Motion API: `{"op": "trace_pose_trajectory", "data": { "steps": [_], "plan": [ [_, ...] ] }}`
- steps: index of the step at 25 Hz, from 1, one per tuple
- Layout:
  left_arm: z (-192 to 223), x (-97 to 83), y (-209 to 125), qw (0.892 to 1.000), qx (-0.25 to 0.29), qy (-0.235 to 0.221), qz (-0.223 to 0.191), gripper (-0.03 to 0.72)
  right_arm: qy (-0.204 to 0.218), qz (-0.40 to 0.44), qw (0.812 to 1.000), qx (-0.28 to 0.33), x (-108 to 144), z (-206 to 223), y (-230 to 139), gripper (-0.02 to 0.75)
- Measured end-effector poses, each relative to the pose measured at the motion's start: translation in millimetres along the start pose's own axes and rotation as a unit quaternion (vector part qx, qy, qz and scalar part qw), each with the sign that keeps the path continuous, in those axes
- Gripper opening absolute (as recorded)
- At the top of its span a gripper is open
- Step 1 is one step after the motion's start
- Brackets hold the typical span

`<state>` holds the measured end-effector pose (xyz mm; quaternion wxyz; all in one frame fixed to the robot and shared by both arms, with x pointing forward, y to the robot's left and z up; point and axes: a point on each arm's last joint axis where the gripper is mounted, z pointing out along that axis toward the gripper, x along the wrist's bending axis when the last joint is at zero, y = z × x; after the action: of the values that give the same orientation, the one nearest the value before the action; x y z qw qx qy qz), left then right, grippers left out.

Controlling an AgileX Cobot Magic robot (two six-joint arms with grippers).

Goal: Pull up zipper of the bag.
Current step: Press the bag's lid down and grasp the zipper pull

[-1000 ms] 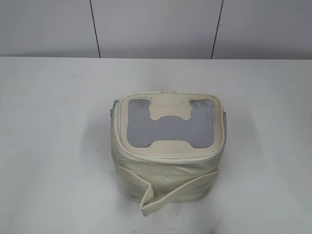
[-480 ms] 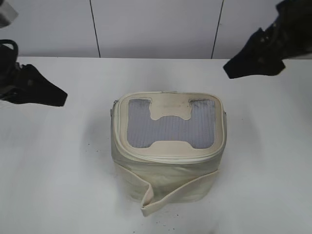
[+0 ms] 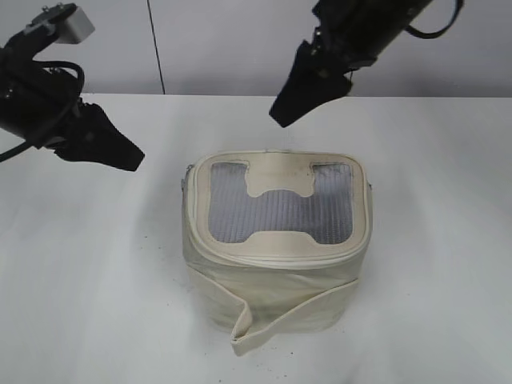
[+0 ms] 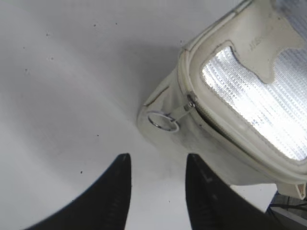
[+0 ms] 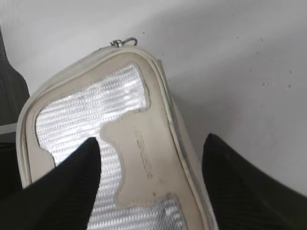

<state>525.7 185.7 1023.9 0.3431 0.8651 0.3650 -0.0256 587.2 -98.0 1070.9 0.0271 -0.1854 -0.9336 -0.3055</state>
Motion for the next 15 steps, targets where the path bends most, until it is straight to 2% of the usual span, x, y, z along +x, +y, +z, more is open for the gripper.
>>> {"op": "trace_pose_trajectory", "data": {
  "steps": [6,15],
  "plan": [
    [-1,0.9,2,1.0,-0.005,0.004,0.002,0.299,0.032,-0.039,0.998,0.031,3,49,21,0.514],
    [0,4.6,4,1.0,-0.013,0.019,0.001,0.299,0.043,-0.046,0.997,0.036,-11,81,33,0.507]
  ]
}}
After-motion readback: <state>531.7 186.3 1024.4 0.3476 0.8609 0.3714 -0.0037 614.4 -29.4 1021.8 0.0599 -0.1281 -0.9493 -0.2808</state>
